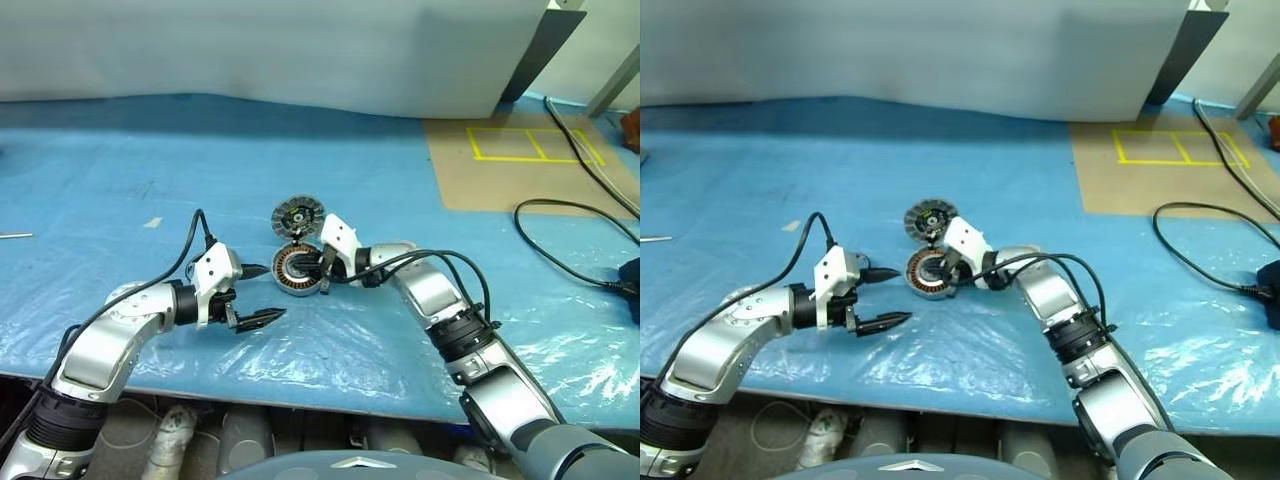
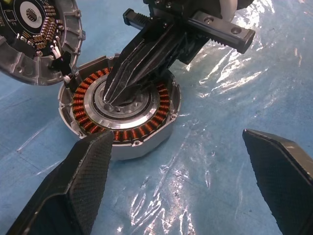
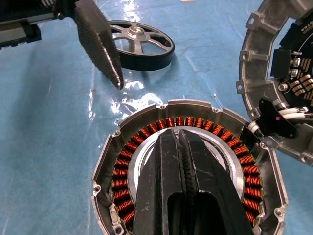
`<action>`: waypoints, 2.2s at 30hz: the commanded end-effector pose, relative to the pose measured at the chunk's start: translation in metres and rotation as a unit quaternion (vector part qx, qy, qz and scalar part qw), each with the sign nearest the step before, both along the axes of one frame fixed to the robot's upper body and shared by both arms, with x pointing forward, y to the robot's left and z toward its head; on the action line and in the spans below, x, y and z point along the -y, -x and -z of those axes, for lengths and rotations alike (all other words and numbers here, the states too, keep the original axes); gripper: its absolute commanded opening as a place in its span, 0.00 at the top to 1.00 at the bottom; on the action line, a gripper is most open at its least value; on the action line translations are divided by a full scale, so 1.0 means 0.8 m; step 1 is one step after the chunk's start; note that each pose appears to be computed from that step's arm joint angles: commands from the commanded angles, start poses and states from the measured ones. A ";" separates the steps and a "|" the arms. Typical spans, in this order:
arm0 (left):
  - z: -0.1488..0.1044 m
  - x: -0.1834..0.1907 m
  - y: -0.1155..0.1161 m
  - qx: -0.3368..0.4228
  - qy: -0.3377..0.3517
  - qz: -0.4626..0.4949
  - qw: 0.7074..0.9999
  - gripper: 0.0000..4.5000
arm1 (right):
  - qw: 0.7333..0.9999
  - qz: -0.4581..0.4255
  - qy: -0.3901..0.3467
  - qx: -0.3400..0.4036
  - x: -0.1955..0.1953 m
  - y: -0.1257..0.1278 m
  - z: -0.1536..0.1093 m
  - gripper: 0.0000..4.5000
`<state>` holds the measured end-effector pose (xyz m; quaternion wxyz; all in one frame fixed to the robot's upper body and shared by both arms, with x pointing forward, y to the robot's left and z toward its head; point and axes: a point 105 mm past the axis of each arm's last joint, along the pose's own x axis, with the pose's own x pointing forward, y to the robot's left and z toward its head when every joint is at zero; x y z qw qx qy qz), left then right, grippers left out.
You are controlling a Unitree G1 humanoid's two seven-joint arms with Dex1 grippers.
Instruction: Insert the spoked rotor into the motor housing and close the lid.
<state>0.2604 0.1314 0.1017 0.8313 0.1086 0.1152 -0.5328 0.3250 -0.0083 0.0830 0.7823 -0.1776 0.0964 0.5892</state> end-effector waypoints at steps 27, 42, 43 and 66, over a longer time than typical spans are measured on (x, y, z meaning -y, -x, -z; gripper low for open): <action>-0.018 0.008 0.002 0.017 0.016 0.002 1.000 0.01 | 0.999 0.004 0.017 -0.045 0.001 0.003 0.022 0.99; -0.070 -0.085 -0.062 0.047 0.019 -0.086 0.995 0.01 | 0.994 0.013 -0.100 -0.038 0.030 0.010 -0.065 0.99; -0.065 -0.094 -0.064 0.048 0.002 -0.092 0.995 0.01 | 0.995 0.018 -0.096 -0.036 0.036 0.011 -0.066 0.99; -0.022 -0.133 -0.064 0.054 -0.144 -0.041 0.987 0.01 | 0.993 0.095 -0.060 -0.045 0.062 0.012 -0.032 0.99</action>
